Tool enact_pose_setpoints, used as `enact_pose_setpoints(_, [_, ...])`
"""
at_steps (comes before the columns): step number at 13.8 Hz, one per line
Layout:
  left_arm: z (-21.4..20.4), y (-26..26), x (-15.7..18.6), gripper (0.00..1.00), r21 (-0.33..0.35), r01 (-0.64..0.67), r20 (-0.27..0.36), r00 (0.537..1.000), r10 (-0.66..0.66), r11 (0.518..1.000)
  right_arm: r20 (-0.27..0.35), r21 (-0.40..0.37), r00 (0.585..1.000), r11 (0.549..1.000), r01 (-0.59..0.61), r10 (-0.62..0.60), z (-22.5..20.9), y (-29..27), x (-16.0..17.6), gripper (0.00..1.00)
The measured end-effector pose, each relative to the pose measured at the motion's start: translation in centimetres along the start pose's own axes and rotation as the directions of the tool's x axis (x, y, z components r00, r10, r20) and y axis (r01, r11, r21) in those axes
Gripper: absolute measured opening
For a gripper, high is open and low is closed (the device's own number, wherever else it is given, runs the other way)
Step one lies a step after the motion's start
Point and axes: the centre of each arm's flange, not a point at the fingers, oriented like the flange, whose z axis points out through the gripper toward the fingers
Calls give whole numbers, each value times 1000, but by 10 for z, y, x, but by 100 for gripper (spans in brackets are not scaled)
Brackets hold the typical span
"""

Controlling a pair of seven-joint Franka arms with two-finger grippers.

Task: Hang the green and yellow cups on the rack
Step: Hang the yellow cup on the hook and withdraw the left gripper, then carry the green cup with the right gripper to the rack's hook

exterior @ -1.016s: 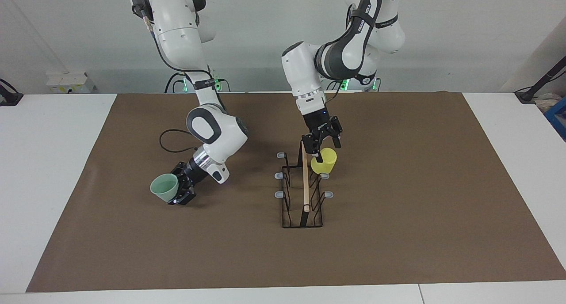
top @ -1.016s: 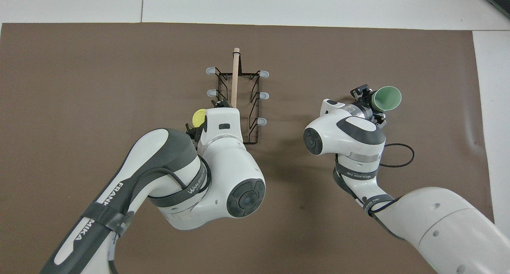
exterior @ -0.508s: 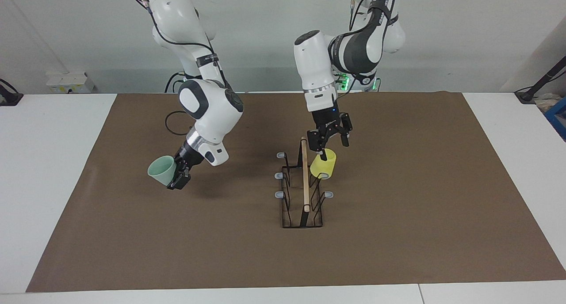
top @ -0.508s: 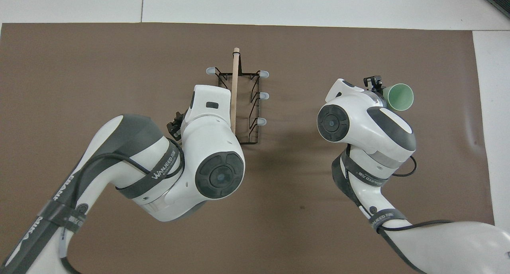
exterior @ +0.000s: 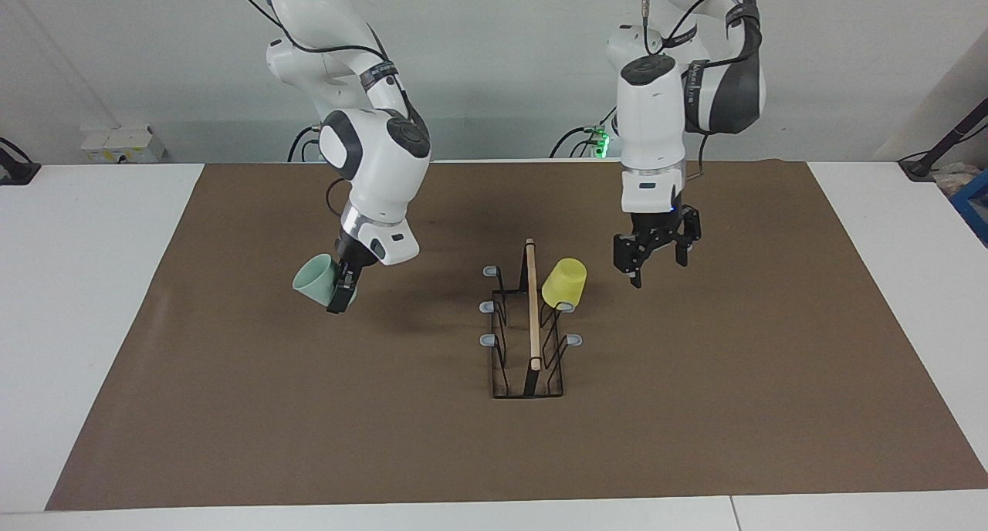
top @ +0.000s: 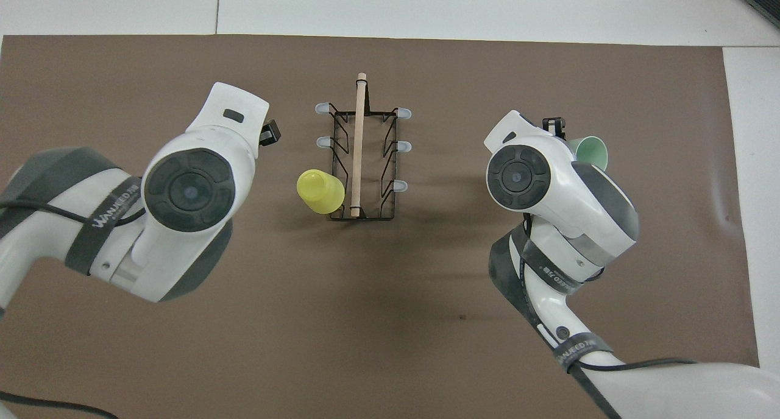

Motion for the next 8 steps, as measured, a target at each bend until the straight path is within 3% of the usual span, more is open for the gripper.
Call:
enact_pose_setpoints(4, [8,-79,37,100,-73,-115,106,987,122,991,-183,70,971,987,-143,153,-51,6,-13,66])
enact_pose_setpoints(8, [12,-169,60,100,-150,-225,182,951,250,963,-381,136,877,956,-261,294,-79,14,-17,66])
